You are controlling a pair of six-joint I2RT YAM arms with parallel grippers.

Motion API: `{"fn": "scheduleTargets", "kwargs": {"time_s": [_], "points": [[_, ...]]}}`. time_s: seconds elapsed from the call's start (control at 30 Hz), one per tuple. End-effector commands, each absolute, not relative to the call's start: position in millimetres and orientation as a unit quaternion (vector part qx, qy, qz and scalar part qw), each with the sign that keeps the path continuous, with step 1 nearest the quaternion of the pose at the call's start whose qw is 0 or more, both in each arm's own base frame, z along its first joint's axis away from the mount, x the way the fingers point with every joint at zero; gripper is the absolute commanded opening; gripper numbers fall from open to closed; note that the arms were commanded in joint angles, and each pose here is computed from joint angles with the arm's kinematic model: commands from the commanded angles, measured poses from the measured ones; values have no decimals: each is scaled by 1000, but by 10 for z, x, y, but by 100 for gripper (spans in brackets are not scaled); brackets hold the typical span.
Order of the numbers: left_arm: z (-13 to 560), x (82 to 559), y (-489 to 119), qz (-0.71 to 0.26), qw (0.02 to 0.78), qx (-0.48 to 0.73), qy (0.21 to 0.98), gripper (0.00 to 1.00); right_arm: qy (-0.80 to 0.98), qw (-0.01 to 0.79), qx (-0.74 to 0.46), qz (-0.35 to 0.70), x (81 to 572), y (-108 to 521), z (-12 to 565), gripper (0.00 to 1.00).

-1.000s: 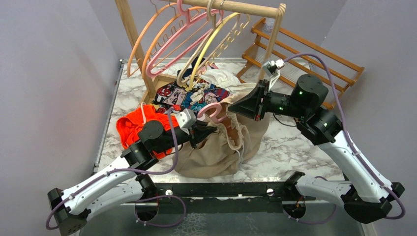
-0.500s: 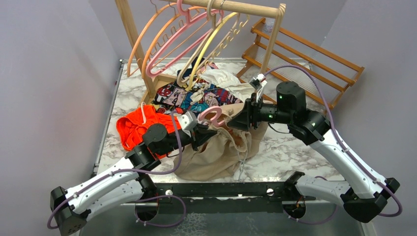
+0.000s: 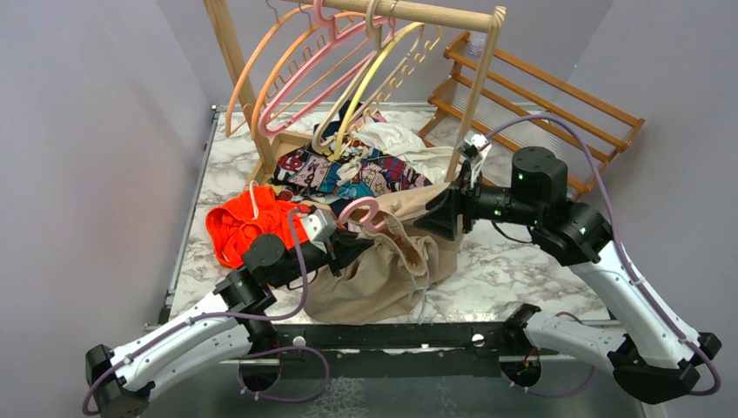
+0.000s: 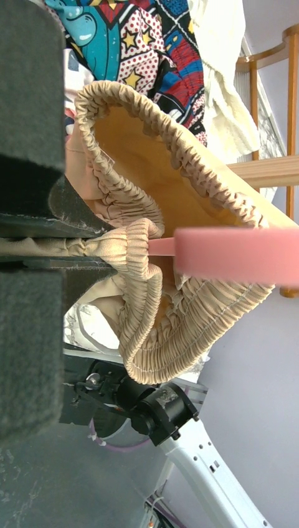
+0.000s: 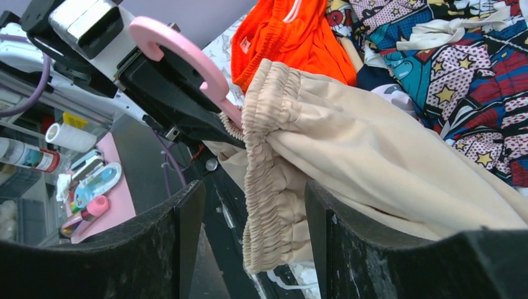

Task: Place the shorts on the hanger
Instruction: Hang the shorts on the hanger.

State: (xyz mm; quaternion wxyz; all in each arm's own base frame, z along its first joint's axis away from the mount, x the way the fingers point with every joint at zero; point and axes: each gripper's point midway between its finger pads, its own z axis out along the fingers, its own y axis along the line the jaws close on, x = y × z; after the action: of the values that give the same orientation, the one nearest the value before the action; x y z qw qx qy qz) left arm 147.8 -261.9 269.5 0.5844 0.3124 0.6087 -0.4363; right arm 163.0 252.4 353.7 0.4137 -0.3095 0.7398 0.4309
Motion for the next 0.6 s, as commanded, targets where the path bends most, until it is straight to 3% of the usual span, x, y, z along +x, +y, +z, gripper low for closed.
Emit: {"fn": "scheduleTargets", "kwargs": {"time_s": [0.0,0.2,0.57], "points": [[2890,1527,-2565,-437,594,281,614,0,759,408,-312,400,1651,2438,3352,60],[2922,1546,-2525,-421,583,280,636,0,787,460,-265,314,1922,2166,3338,59],[2891,1736,-2307,-384,606,209,664,0,758,394,-281,438,1724,2622,3254,59]]}}
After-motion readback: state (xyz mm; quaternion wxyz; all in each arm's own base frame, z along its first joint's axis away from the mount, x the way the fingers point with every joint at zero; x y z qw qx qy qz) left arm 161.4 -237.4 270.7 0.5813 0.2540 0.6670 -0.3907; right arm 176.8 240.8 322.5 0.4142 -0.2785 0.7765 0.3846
